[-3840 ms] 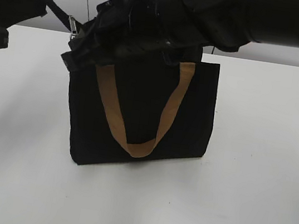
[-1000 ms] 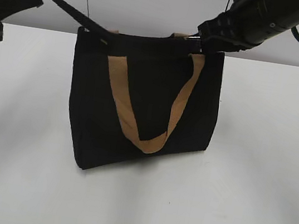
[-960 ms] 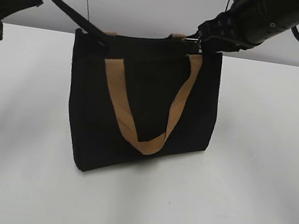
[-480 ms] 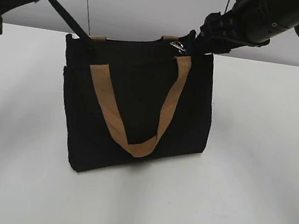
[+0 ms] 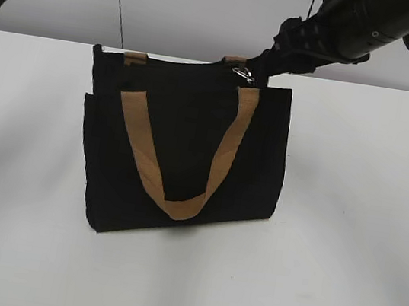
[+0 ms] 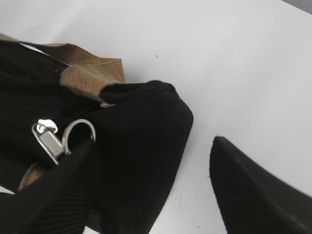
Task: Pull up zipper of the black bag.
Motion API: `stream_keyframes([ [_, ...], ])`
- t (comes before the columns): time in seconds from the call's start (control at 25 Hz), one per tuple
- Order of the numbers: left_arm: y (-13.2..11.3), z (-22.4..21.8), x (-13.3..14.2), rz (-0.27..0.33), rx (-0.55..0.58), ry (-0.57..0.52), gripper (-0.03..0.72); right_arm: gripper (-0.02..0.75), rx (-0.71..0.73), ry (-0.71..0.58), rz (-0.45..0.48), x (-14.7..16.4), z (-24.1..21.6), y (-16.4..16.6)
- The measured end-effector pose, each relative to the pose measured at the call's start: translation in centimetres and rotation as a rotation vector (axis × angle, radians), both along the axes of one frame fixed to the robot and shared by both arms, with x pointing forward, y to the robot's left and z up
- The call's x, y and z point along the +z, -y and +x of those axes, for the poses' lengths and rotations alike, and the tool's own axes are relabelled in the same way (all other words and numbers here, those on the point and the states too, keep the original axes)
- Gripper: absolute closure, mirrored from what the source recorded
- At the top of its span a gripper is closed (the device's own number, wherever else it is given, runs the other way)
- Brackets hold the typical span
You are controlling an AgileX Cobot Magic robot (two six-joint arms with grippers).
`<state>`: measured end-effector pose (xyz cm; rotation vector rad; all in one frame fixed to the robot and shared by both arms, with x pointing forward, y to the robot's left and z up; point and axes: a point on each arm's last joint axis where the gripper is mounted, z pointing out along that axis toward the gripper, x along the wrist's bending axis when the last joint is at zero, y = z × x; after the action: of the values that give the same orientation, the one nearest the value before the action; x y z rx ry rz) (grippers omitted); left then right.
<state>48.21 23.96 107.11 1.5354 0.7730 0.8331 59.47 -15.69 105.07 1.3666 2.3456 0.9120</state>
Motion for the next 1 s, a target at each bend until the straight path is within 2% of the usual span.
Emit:
stream_keyframes([
  [0.12,-0.5,0.3,-0.3,-0.018,0.068,-0.042,0.141,0.19,0.001,0.001,-0.002,0.0,0.0,0.0],
  [0.24,-1.7,0.6,-1.0,-0.048,0.209,-0.145,0.135,0.19,0.003,0.003,-0.009,0.0,0.0,0.0],
  [0.4,-4.0,0.7,-3.4,-0.103,0.518,-0.451,0.133,0.19,-0.01,-0.003,-0.011,0.0,0.1,0.6],
  [0.48,-4.8,0.5,-5.0,-0.091,0.635,-0.62,0.133,0.19,-0.024,-0.015,-0.013,0.1,0.2,1.3],
  [0.56,-5.0,0.4,-6.2,-0.076,0.696,-0.74,0.134,0.19,-0.05,-0.025,-0.012,0.6,0.1,2.5],
  [0.64,-4.6,0.1,-6.7,-0.045,0.697,-0.815,0.141,0.19,-0.084,-0.04,-0.006,1.2,-0.1,3.8],
  [0.84,-2.6,0.5,-6.1,-0.01,0.561,-0.931,0.187,0.19,-0.211,-0.16,0.011,1.7,-0.6,8.3],
  [1.0,-2.1,1.7,-5.7,0.118,0.493,-1.086,0.196,0.19,-0.3,-0.271,-0.019,1.3,-1.2,12.0],
])
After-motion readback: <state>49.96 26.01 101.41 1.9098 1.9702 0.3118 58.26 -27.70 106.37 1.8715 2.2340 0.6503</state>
